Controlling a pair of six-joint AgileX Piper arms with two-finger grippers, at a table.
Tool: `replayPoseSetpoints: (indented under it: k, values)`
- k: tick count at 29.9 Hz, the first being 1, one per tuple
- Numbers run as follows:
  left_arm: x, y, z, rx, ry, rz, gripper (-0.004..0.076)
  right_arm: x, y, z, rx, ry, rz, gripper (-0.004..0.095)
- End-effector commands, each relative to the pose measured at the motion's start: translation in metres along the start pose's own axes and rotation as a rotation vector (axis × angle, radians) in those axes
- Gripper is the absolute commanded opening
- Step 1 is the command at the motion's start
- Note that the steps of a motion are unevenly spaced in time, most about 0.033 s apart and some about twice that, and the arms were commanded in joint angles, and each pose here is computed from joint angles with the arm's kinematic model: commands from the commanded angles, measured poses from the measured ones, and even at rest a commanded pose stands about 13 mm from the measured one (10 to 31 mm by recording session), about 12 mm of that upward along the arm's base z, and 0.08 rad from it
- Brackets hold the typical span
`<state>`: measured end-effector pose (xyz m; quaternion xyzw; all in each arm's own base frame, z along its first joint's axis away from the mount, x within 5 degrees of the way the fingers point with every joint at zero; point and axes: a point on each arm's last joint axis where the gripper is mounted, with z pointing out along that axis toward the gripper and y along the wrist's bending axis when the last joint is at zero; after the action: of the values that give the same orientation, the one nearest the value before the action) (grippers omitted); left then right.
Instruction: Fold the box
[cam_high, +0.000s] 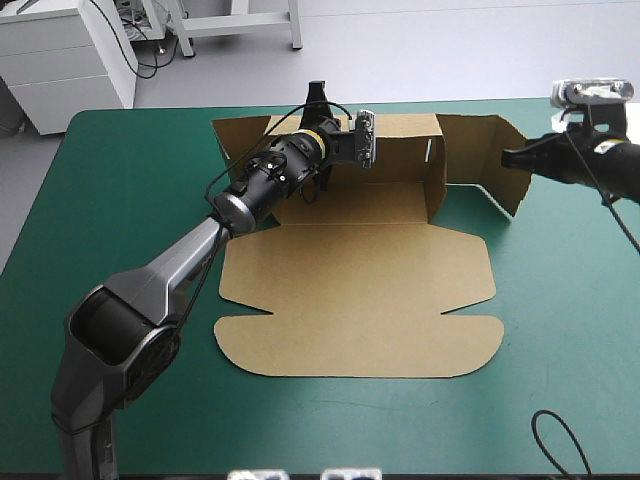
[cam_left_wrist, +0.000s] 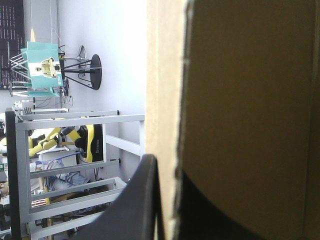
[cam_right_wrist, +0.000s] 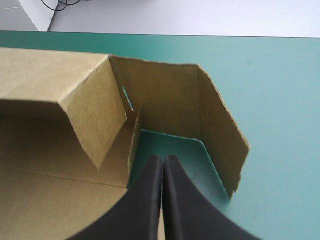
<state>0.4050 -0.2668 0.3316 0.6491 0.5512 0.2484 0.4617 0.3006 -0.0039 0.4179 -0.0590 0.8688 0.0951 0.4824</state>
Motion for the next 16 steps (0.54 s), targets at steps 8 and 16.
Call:
replayPoseSetpoints:
  k: [8,16]
  values:
    - [0.001,0.009,-0.016,0.016,0.024,-0.063,-0.0008,-0.061,0.011,0.029,-0.147,-0.113,0.041,-0.0004]
    - [0.001,0.009,-0.016,0.016,0.024,-0.063,-0.0008,-0.059,0.031,0.08,-0.162,-0.088,0.02,-0.0004]
